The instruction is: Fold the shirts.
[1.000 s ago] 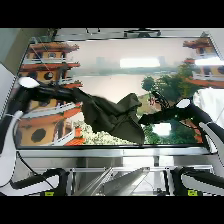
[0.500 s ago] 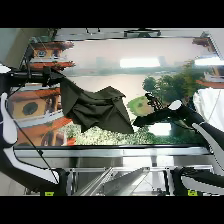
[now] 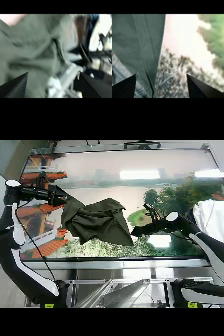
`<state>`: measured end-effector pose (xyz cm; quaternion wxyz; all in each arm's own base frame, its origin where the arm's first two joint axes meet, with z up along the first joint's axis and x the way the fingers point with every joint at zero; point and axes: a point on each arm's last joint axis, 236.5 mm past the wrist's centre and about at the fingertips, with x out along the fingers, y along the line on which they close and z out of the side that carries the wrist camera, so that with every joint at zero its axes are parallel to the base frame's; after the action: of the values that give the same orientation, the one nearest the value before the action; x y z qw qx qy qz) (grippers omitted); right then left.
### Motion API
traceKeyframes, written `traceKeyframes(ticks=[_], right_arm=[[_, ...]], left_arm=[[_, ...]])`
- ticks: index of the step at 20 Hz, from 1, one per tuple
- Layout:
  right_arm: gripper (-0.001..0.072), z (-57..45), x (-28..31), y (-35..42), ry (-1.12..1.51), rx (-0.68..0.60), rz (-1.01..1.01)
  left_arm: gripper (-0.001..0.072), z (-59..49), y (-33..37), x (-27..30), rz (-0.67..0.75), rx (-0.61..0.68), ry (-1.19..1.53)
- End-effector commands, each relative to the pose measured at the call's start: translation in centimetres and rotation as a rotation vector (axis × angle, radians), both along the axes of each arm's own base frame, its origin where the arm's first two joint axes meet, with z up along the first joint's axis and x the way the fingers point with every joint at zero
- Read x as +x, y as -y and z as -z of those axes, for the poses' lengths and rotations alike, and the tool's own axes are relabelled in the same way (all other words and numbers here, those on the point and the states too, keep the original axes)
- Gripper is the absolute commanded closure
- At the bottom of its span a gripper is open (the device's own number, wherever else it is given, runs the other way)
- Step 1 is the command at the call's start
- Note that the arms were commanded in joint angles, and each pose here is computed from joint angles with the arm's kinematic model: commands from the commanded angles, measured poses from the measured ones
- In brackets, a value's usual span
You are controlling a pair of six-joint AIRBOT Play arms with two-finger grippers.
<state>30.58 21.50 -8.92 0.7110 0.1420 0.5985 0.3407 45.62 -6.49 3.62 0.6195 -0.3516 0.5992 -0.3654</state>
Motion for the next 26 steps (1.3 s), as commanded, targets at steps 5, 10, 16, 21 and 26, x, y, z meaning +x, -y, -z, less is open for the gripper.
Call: traceKeyframes(ticks=[5,10,16,21,26], right_arm=[[0.0036,0.6,-0.9,-3.2,-0.019,0.011,-0.132],[0.0037,1.0,-2.2,-4.5,-0.035,0.009,-0.175],[0.0037,0.8,-3.0,-4.6,-0.058,0.019,-0.198],[0.0037,0.8,-3.0,-4.6,-0.058,0.019,-0.198],[0.0037,0.8,-3.0,-4.6,-0.058,0.019,-0.198]], left_arm=[[0.0003,-0.6,6.3,-13.8,0.133,-0.067,-0.134],[0.0002,2.1,8.6,-22.9,0.085,-0.06,-0.194],[0.0526,4.4,9.6,-22.6,-0.053,-0.057,-0.087],[0.0699,4.2,7.5,-21.8,-0.187,0.14,-0.046],[0.0569,3.3,4.4,-21.8,-0.293,0.544,0.209]])
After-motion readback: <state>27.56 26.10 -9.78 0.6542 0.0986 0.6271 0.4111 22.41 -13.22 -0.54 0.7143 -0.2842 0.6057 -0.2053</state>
